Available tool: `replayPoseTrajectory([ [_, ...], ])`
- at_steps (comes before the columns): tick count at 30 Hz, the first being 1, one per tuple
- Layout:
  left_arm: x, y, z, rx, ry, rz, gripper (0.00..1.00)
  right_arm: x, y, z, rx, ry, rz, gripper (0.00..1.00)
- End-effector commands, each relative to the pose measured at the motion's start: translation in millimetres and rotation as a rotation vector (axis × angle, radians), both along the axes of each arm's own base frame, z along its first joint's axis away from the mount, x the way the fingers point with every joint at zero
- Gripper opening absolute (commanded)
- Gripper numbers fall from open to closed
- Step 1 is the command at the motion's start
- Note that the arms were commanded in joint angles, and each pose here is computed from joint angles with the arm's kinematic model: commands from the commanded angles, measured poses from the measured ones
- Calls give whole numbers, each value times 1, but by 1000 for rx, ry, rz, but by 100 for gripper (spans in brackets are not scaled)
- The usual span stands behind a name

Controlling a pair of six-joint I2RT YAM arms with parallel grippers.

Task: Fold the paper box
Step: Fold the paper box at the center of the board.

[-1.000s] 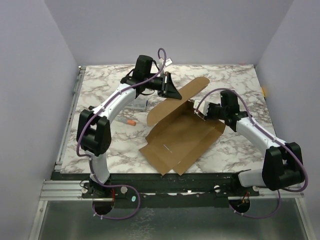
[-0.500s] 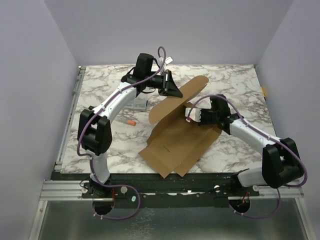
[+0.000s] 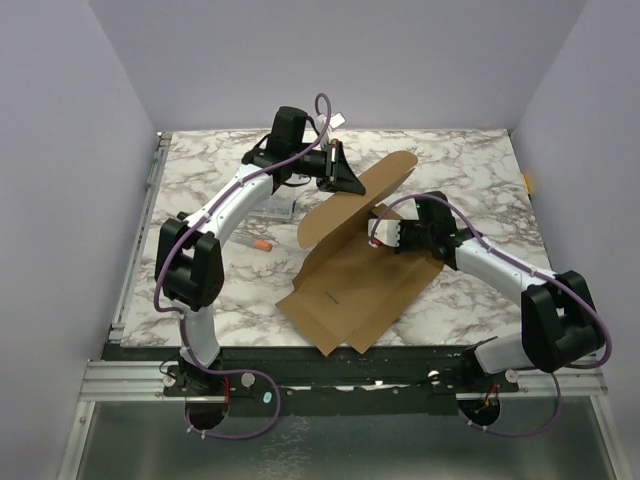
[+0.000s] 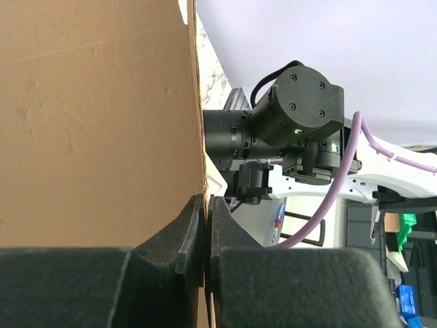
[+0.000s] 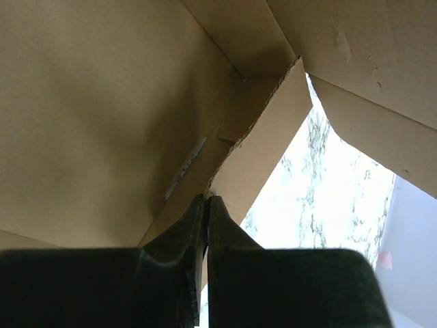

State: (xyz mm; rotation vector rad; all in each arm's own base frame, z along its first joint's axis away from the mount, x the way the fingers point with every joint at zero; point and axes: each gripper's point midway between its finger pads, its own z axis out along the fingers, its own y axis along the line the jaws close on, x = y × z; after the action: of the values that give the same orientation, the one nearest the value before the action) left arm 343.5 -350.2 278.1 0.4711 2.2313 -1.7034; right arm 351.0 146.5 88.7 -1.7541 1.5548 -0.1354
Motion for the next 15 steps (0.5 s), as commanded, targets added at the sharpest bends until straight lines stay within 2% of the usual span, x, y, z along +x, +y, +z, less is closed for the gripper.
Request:
replayPoseTrajectory([
  [1,5,-6,7,-13,-26,3,7,-20,3,-21,-12,96,23,4],
  [5,3,-7,2,-5,-15,6,6,-19,6,-26,7,119,8,5],
  [8,2,-6,0,-1,-14,8,0,-18,8,-29,23,141,-10,6],
  [15,-3,-4,-2,1,-31,-5,0,-12,13,-20,87,142,-52,16],
])
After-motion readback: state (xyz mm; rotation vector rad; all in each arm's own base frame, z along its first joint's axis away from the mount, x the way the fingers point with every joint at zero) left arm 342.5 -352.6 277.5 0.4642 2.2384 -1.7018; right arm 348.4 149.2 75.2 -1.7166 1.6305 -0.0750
